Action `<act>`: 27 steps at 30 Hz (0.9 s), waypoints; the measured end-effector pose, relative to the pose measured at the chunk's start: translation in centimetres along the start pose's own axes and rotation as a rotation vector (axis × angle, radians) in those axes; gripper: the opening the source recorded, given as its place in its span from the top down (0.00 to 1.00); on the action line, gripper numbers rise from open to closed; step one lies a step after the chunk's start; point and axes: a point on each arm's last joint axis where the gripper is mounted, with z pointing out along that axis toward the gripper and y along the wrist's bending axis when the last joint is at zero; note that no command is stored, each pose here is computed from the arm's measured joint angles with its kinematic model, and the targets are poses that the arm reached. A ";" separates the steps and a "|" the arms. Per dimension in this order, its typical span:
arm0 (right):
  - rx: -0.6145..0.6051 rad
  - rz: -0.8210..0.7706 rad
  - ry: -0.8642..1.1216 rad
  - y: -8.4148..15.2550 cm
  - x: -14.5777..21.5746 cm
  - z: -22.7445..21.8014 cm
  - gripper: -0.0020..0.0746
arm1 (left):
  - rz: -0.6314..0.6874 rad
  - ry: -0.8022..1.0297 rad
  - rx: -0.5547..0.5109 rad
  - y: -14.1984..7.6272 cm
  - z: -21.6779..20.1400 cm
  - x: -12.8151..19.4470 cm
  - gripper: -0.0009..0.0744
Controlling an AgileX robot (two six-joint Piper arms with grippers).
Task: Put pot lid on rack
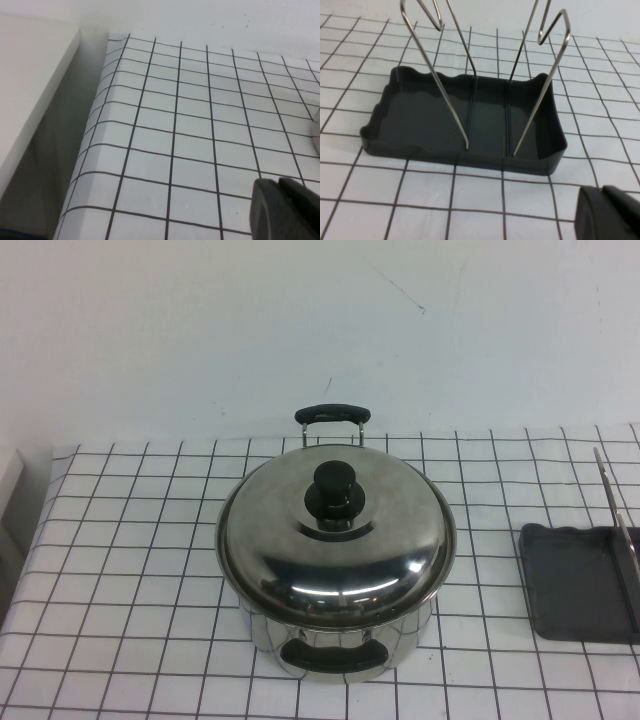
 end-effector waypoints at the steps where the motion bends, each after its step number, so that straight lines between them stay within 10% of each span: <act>1: 0.000 0.000 0.000 0.0 0.0 0.0 0.98 | 0.000 0.000 0.000 0.0 0.0 0.0 0.99; 17: 0.000 0.000 0.000 0.0 0.0 0.0 0.98 | -0.093 0.005 0.036 -0.3 0.0 0.0 0.99; 27: 0.000 0.000 0.000 0.0 0.0 0.0 0.98 | -0.776 -0.149 0.230 -1.3 -0.3 -1.8 0.99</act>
